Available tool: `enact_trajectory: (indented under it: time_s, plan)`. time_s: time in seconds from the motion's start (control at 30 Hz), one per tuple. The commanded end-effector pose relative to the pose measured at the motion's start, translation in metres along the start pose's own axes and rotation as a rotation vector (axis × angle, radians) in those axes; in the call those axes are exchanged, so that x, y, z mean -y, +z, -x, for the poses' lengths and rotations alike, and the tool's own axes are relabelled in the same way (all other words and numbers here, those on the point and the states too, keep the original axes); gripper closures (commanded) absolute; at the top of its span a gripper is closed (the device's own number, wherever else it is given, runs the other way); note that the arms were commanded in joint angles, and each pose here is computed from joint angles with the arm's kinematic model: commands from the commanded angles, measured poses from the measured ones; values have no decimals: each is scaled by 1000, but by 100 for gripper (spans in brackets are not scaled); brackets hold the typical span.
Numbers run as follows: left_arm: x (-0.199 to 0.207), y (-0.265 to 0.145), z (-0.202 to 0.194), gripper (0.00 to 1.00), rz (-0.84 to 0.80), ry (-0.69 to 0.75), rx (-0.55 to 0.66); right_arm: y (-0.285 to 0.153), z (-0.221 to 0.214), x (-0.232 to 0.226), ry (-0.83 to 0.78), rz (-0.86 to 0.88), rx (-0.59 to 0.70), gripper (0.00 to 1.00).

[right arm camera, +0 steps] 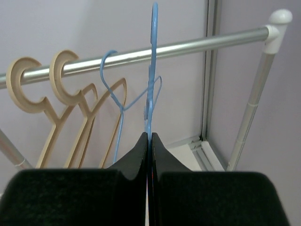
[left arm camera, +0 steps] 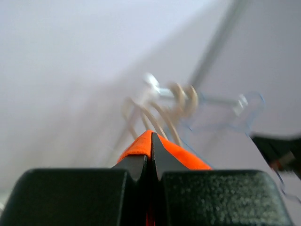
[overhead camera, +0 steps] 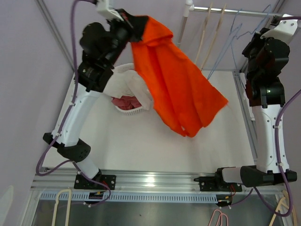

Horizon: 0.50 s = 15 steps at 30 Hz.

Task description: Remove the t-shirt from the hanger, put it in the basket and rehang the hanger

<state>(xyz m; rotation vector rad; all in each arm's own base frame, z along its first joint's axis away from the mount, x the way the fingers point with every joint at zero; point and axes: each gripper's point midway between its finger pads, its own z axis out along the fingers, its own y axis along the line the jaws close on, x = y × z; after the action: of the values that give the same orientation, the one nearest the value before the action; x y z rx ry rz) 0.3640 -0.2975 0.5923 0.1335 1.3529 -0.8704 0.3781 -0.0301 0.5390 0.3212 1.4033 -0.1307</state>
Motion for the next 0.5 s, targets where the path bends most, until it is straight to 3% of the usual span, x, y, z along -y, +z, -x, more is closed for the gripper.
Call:
enact_trajectory:
  time_s: [0.0,0.1,0.13,0.2,0.27,0.47]
  plan:
    - [-30,-10,98,99,39,53,315,12,50,2,12,-23,193,100]
    - [-72,-8,143,99,85,128,491,36,49,2,29,-26,240,100]
    - [-100,16,124,99,106,107,450,44,47,-2,29,0,242,100]
    - [-119,20,142,99,92,101,464,68,41,-5,21,8,244,100]
    - [-149,42,117,99,80,61,404,89,33,-13,16,18,232,100]
    - [-155,60,85,99,16,63,344,121,27,-11,20,28,268,100]
